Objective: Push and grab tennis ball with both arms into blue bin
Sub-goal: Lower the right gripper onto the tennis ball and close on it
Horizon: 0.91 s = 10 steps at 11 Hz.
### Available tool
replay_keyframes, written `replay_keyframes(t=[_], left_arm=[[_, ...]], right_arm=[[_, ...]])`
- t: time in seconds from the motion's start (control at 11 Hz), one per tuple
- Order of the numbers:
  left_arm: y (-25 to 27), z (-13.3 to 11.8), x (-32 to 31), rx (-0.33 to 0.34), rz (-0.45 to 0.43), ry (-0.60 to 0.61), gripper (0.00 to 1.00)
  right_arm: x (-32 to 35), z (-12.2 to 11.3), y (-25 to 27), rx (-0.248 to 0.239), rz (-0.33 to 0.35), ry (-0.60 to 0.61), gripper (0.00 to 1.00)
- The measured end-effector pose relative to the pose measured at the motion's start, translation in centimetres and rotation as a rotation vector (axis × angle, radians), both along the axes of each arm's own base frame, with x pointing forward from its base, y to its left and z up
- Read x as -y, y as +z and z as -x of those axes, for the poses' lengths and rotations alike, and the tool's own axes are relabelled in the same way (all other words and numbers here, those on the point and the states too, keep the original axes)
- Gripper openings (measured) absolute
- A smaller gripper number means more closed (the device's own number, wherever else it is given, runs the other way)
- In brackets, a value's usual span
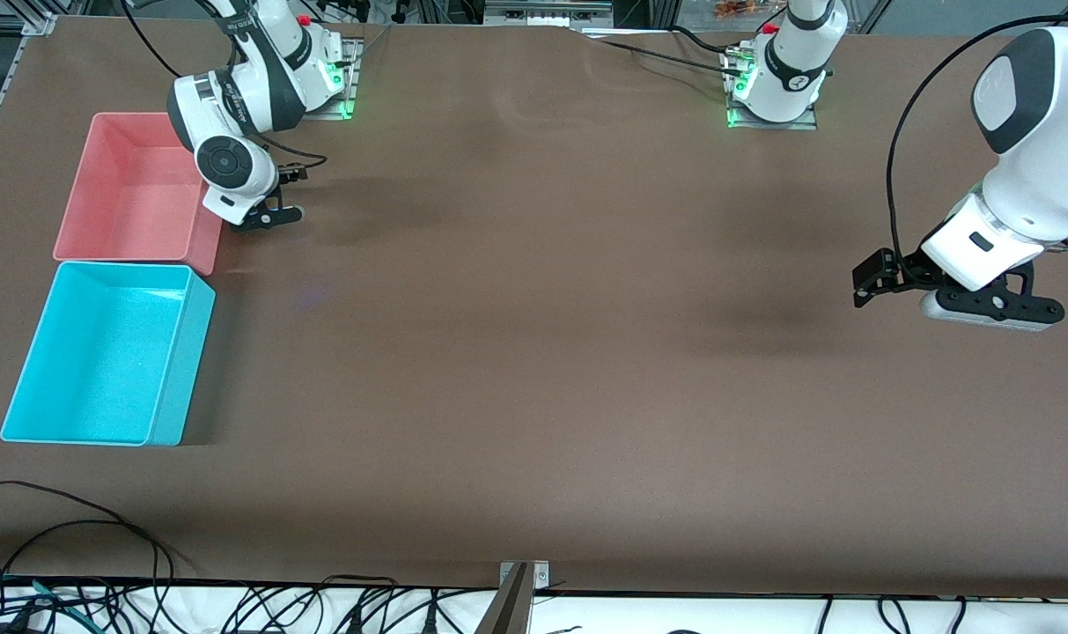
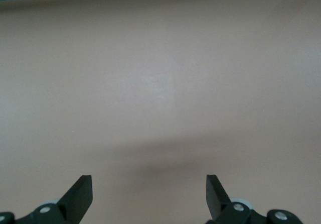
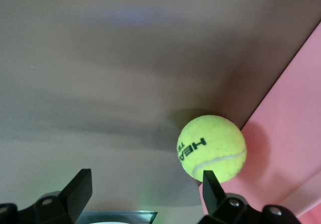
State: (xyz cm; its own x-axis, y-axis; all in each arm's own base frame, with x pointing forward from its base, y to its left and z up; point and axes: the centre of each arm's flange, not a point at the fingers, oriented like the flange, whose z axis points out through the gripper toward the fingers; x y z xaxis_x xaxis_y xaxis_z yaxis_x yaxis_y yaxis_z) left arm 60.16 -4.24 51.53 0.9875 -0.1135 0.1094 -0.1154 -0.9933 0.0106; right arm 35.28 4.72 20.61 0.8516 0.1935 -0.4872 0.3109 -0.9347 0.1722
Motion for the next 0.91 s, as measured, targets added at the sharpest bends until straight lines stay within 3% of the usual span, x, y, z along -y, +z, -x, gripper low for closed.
replay_keyframes(t=[0.45,0.91], left_arm=[[1.4,0.5,-0.2,-0.006,-0.001,-0.010,1.00],[4.9,0.7,-0.1,-0.005,0.000,-0.015,1.00]], right_arm=[[0.8,0.0,-0.2,-0.003,0.021,0.020,0.98],[2.2,0.3,-1.7,-0.037,0.071,0.084,0.97]])
